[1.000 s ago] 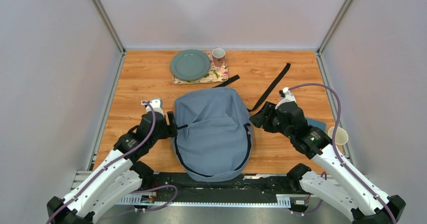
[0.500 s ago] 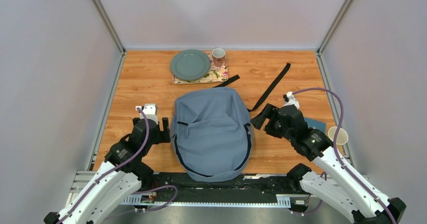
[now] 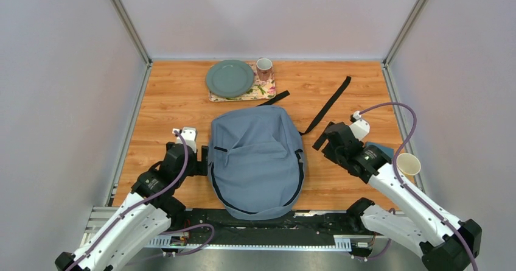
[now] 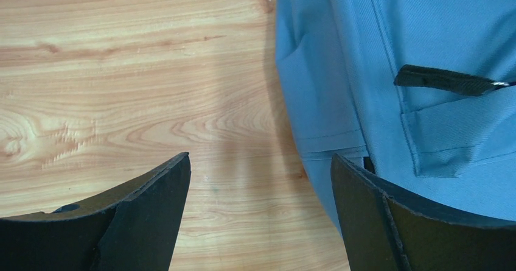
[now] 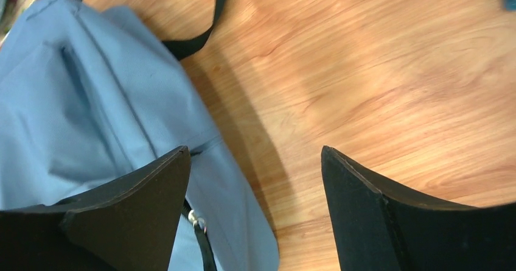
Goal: Pack the student bag
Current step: Move the personal item to the center of the board.
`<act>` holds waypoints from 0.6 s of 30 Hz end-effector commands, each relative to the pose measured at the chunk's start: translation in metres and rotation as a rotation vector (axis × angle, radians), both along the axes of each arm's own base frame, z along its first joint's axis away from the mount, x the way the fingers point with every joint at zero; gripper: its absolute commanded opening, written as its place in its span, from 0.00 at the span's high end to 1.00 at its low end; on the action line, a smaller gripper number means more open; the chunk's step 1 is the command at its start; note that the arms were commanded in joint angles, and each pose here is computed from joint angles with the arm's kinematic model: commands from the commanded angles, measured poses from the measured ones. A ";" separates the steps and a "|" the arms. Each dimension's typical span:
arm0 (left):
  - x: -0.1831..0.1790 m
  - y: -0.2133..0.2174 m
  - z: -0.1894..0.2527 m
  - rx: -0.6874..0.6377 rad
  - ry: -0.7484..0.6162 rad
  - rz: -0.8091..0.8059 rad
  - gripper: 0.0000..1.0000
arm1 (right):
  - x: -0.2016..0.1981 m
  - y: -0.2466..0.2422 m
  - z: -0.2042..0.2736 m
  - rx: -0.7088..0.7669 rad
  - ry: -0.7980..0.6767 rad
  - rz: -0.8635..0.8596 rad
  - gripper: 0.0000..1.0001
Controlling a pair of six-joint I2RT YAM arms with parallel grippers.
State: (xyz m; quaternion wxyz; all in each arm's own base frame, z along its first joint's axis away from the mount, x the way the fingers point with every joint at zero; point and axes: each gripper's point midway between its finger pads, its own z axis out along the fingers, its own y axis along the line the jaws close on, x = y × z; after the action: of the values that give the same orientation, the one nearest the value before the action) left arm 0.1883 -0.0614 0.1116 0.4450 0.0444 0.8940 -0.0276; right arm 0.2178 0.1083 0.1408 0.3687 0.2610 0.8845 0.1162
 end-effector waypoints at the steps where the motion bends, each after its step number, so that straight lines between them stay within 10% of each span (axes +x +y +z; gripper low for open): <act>1: 0.007 0.000 0.008 0.035 -0.010 -0.015 0.08 | 0.026 -0.027 0.027 -0.059 -0.065 -0.201 0.18; 18: 0.006 0.006 0.023 -0.021 -0.104 0.023 0.04 | 0.080 -0.167 -0.006 -0.396 0.216 -0.407 0.06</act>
State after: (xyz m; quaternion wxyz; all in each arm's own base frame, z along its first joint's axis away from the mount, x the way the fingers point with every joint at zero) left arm 0.1893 -0.0584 0.1216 0.4687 0.0399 0.8819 -0.0310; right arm 0.2849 -0.0287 0.1155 0.2854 0.3797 0.8684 -0.1423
